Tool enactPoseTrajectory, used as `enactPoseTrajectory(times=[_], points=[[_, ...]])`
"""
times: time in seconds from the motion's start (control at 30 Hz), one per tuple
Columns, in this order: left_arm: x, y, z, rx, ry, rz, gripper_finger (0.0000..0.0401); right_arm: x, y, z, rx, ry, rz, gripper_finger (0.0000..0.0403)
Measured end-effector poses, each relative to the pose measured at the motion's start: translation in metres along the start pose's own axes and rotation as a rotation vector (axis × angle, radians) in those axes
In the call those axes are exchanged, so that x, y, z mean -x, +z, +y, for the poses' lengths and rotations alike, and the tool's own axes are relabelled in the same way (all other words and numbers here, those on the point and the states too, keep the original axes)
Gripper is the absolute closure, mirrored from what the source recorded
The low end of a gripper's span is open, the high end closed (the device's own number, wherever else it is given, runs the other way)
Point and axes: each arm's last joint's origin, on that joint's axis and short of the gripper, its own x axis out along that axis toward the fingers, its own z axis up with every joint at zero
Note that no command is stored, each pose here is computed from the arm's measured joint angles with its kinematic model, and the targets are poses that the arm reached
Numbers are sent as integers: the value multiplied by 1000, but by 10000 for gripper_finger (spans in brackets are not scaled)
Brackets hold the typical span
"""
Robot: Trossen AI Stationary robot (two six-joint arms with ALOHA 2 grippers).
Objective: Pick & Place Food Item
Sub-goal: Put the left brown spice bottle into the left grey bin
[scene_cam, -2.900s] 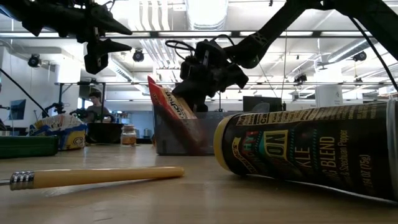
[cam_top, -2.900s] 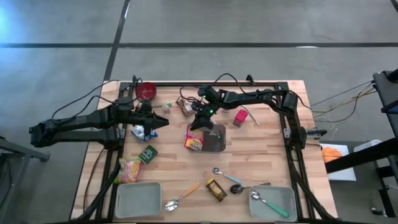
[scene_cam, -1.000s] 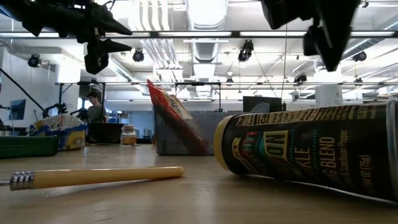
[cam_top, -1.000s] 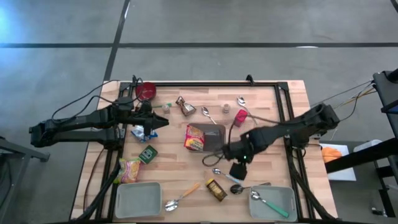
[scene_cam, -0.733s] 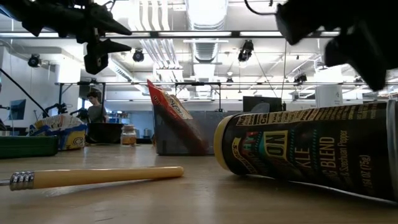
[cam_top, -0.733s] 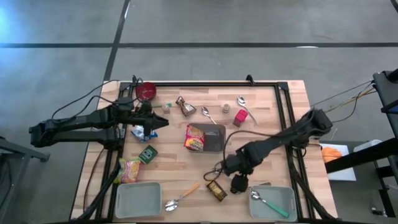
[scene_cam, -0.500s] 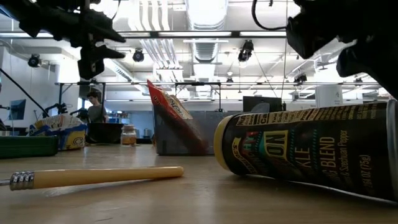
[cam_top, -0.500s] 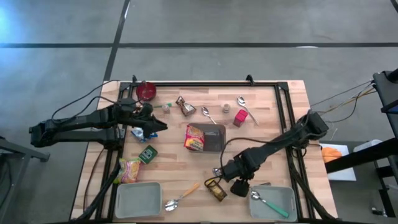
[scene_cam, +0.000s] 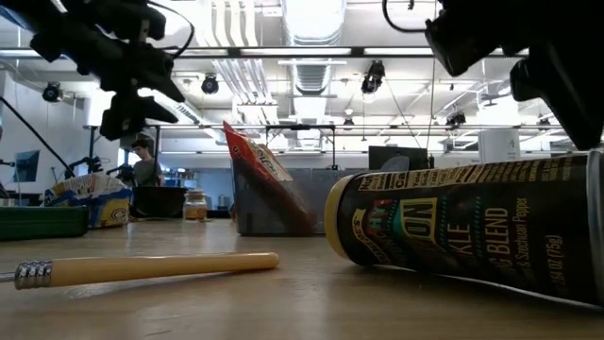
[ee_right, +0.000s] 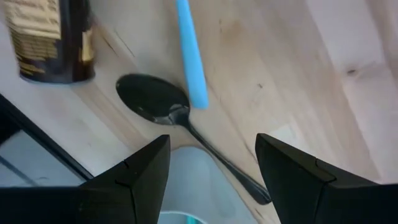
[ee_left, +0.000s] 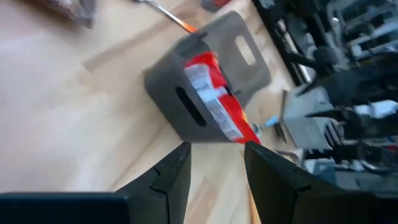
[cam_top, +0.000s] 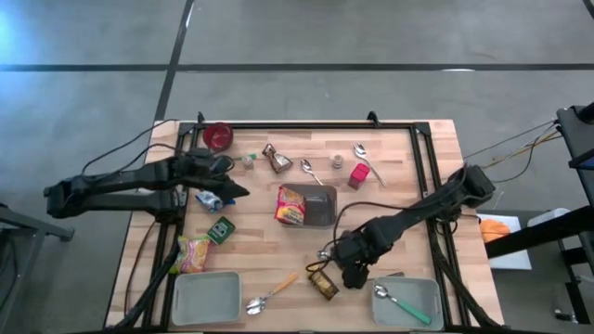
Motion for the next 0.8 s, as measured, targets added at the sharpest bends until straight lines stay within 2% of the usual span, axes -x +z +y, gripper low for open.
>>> enactPoseTrajectory(times=[0.13,0.33,0.63,0.8], points=[[0,18,-5,27,88,-29,249,8,-1,-2,-12,-7,-59,170],[0,54,-12,-84,254,-9,249,15,-2,-6,-3,-40,-145,170],[-19,93,-7,-212,397,169,245,18,-5,-18,74,-187,-170,170],[-43,99,3,-263,447,310,198,22,-8,-24,109,-253,-189,170]])
